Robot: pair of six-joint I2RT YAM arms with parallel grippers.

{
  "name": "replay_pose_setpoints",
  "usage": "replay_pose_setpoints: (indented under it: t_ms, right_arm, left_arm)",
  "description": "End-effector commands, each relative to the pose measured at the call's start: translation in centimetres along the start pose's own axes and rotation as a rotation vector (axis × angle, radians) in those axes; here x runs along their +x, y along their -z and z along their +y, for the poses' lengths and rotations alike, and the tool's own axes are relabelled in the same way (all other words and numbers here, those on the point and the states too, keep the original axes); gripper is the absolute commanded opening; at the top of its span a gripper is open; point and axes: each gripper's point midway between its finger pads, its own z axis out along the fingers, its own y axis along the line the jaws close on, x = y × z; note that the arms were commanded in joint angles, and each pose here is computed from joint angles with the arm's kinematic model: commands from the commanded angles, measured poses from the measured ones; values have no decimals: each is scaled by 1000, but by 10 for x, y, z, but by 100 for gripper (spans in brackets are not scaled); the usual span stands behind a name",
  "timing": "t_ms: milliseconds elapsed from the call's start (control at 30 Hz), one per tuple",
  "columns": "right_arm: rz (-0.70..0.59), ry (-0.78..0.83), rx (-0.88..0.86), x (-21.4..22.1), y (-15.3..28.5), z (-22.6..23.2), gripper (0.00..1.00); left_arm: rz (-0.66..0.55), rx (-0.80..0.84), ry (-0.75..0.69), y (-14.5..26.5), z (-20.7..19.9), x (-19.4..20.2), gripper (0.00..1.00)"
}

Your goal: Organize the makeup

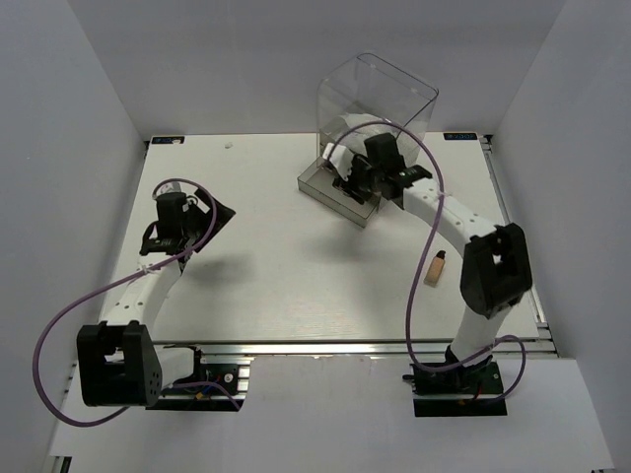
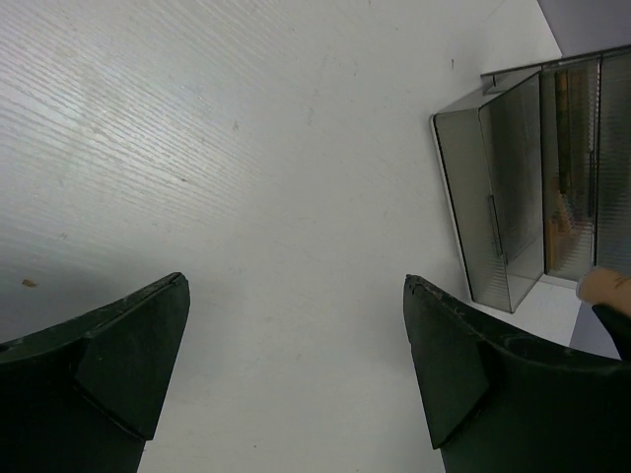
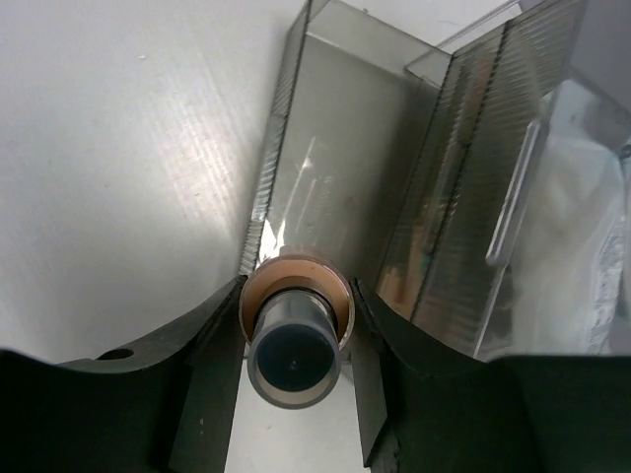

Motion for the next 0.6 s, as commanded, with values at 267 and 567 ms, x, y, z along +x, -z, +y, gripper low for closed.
replay_pose_setpoints:
  t_ms: [267,567]
  right_arm:
    - [383,93,43,30,-25,-25,0]
    - [572,184,-40,53,-39,-11,13]
  left_arm:
    - [-61,-2,-10,22,11,-7,98]
    - [-58,20,-8,22,6,-7,98]
